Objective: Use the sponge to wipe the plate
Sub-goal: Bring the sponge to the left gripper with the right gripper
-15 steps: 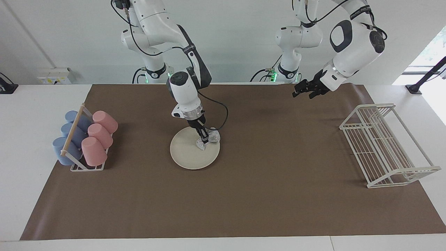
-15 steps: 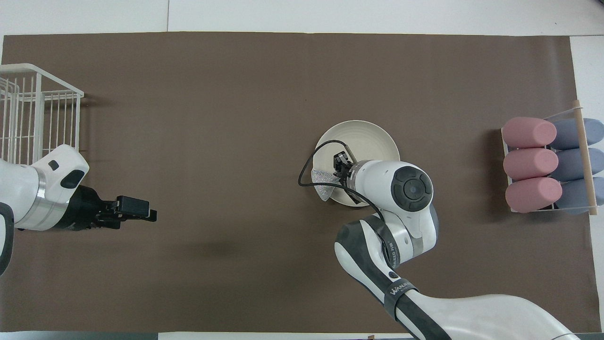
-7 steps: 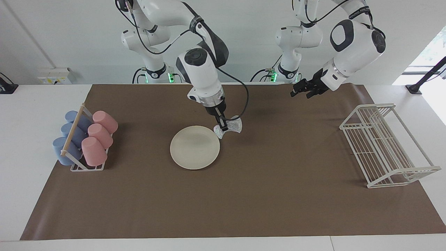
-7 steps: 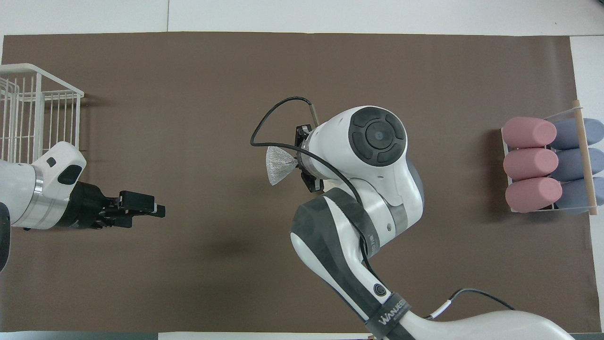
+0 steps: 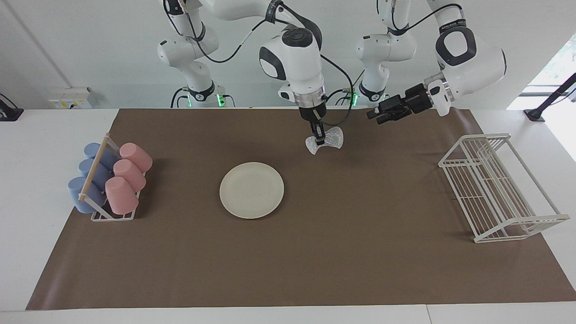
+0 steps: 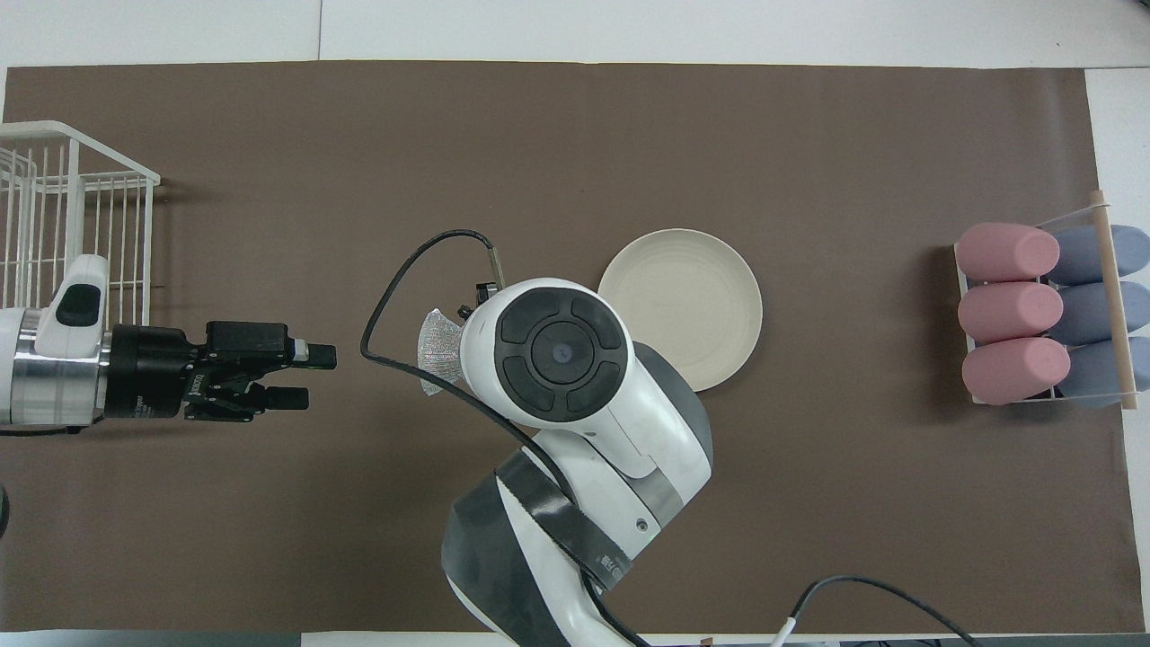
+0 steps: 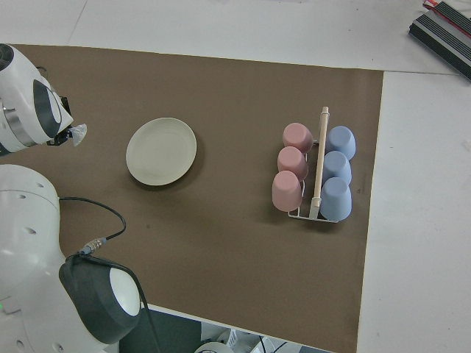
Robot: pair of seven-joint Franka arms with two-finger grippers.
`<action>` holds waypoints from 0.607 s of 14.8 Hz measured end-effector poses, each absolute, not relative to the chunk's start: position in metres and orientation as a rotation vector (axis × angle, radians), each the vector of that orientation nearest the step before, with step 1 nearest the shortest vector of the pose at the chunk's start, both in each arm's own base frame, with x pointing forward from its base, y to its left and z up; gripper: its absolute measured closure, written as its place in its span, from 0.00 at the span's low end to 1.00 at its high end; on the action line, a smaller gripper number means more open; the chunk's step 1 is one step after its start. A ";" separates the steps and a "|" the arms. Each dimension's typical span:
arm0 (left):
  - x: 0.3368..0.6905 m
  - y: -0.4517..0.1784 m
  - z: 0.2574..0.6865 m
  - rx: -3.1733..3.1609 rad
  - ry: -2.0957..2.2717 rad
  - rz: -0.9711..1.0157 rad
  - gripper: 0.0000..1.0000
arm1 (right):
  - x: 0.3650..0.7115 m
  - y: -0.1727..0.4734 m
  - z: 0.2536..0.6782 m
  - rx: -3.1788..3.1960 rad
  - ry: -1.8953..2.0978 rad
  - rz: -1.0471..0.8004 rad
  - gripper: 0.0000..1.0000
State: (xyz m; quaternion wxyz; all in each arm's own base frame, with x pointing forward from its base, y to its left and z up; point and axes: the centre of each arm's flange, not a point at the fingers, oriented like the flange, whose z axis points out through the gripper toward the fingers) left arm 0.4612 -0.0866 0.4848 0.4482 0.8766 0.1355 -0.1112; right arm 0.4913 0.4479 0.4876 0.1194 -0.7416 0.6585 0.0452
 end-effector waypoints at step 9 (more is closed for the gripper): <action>0.464 -0.156 0.434 2.051 0.311 -0.156 0.00 | 0.490 0.450 0.494 -2.204 1.947 0.101 0.89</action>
